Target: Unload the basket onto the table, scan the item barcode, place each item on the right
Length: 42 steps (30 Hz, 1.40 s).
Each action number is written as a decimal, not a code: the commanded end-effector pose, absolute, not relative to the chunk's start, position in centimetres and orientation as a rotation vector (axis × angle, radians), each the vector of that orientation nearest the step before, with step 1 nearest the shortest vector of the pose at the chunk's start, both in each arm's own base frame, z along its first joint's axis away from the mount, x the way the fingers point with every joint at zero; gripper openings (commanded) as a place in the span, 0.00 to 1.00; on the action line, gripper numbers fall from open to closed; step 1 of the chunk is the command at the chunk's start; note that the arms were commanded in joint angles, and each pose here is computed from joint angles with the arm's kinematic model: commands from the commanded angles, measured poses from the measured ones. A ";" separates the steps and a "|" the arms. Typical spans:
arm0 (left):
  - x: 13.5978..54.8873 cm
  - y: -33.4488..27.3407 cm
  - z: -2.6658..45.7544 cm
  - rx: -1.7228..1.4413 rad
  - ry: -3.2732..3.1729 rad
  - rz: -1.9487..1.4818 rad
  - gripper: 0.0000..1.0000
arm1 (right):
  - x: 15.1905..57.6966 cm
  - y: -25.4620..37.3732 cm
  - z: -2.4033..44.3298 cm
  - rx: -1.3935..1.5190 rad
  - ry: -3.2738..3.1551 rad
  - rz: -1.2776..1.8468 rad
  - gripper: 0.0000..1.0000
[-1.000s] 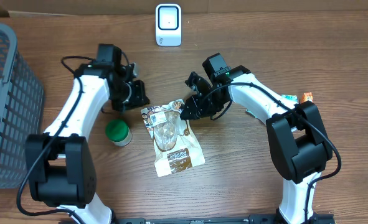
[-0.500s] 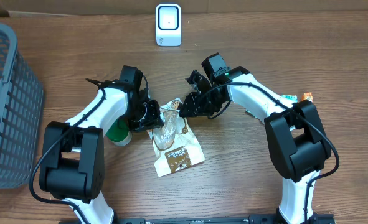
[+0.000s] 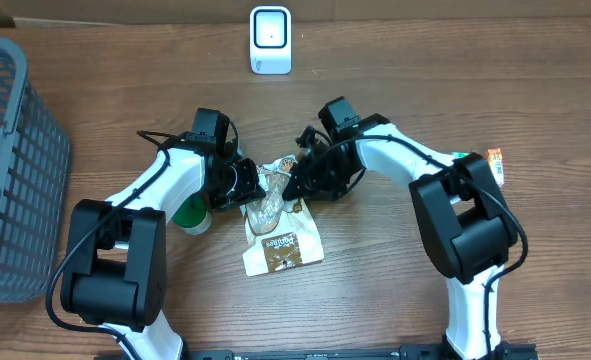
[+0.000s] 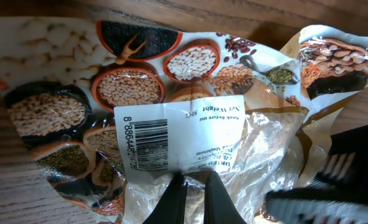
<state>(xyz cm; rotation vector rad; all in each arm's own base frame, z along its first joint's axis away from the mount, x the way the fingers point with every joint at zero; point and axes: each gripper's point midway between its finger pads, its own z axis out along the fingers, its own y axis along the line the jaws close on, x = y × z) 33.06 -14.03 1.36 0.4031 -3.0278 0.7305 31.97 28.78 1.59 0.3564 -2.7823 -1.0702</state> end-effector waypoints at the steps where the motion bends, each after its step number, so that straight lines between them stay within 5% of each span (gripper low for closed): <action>1: 31.8 -12.1 -1.3 0.455 -3.025 0.555 0.04 | 30.4 30.2 1.5 0.331 -2.702 -1.109 0.39; 9: 31.8 -12.3 -1.2 0.447 -3.020 0.570 0.04 | 28.6 33.1 1.3 0.354 -2.698 -1.072 0.38; 15: 31.8 -12.3 -1.2 0.447 -3.021 0.570 0.04 | 29.0 32.6 1.1 0.339 -2.714 -1.063 0.04; 27: 32.7 -12.4 0.0 0.329 -3.056 0.578 0.04 | 31.7 29.2 1.7 0.309 -2.716 -1.150 0.04; 42: 38.9 -10.2 16.4 0.091 -3.267 0.388 0.04 | 31.6 29.4 2.1 0.376 -2.697 -1.204 0.04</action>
